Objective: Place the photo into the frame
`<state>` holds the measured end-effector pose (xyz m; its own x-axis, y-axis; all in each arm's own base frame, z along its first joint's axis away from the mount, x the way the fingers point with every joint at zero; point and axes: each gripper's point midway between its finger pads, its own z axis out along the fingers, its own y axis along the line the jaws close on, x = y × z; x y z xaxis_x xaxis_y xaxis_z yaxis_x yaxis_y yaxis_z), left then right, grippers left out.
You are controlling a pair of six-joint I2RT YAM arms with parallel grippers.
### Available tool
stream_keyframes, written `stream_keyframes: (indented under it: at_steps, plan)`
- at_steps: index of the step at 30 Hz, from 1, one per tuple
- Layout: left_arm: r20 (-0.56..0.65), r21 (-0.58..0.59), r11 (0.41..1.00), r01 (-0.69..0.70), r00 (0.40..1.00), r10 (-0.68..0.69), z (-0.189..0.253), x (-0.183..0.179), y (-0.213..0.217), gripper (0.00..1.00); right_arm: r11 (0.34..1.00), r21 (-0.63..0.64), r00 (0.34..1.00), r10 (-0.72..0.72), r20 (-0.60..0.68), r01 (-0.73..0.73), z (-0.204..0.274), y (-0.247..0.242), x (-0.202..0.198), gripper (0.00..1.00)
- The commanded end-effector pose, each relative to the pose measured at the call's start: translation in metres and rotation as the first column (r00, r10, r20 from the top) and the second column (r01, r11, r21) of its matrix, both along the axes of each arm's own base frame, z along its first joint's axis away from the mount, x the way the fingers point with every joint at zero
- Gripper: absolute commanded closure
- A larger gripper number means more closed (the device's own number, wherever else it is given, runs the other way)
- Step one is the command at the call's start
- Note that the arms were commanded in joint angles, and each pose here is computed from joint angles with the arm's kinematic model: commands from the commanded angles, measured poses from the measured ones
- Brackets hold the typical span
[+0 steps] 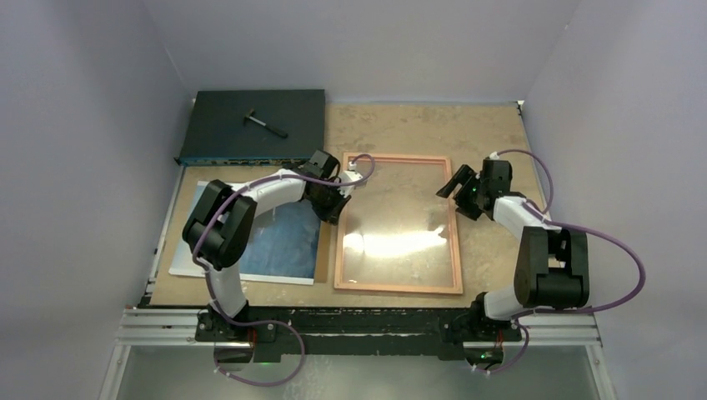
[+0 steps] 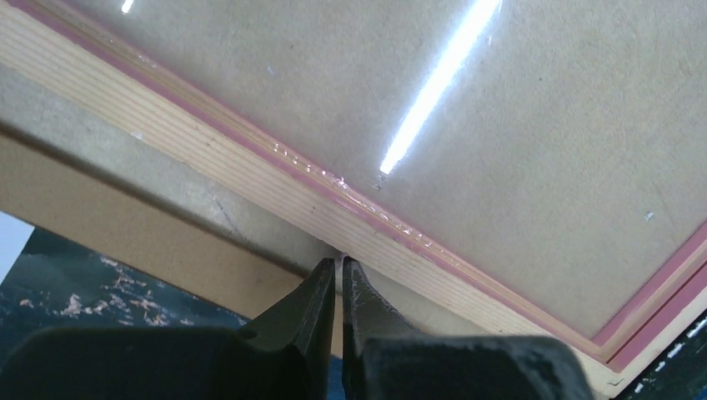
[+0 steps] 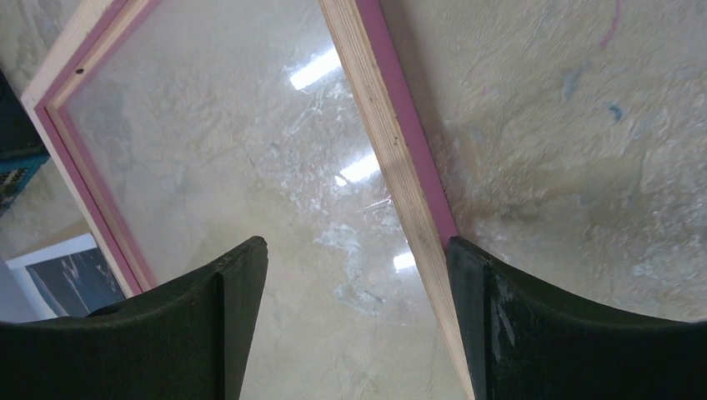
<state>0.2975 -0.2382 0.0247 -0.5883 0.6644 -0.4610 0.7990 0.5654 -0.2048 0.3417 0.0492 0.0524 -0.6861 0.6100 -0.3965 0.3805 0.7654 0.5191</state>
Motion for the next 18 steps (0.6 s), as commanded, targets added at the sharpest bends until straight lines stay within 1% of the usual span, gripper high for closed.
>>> stream_keyframes:
  at_steps: [1,6,9,12,15,16,18]
  plan:
    - [0.054,-0.021,1.000,0.008,0.999,-0.007,0.007,0.016,-0.019,0.94,1.000,0.013,0.998,0.014,0.067,-0.015,0.018,-0.006,0.018,0.19]
    - [0.073,-0.027,1.000,-0.007,0.997,0.009,0.007,0.029,-0.027,0.94,1.000,-0.006,0.997,-0.019,0.074,0.020,0.022,-0.020,0.018,0.18]
    - [0.088,-0.030,0.999,-0.010,0.996,0.012,0.012,0.036,-0.031,0.94,0.999,-0.042,0.995,-0.029,0.095,0.033,0.034,-0.027,0.020,0.17]
    - [0.107,-0.032,0.999,-0.015,0.994,0.019,0.031,0.043,-0.029,0.94,0.992,-0.109,0.985,-0.041,0.167,0.059,0.060,-0.037,0.029,0.15]
    - [0.132,-0.054,0.997,-0.047,0.990,0.054,0.063,0.052,-0.011,0.90,0.992,-0.124,0.966,0.005,0.257,0.028,0.093,-0.017,0.033,0.13]
    - [0.140,-0.058,0.996,-0.064,0.988,0.071,0.075,0.056,0.001,0.88,0.991,-0.133,0.962,0.029,0.273,0.008,0.101,-0.004,0.034,0.11]
    - [0.149,-0.066,0.989,-0.132,0.979,0.140,0.098,0.067,0.040,0.82,0.988,-0.144,0.952,0.092,0.293,-0.051,0.115,0.034,0.037,0.10]
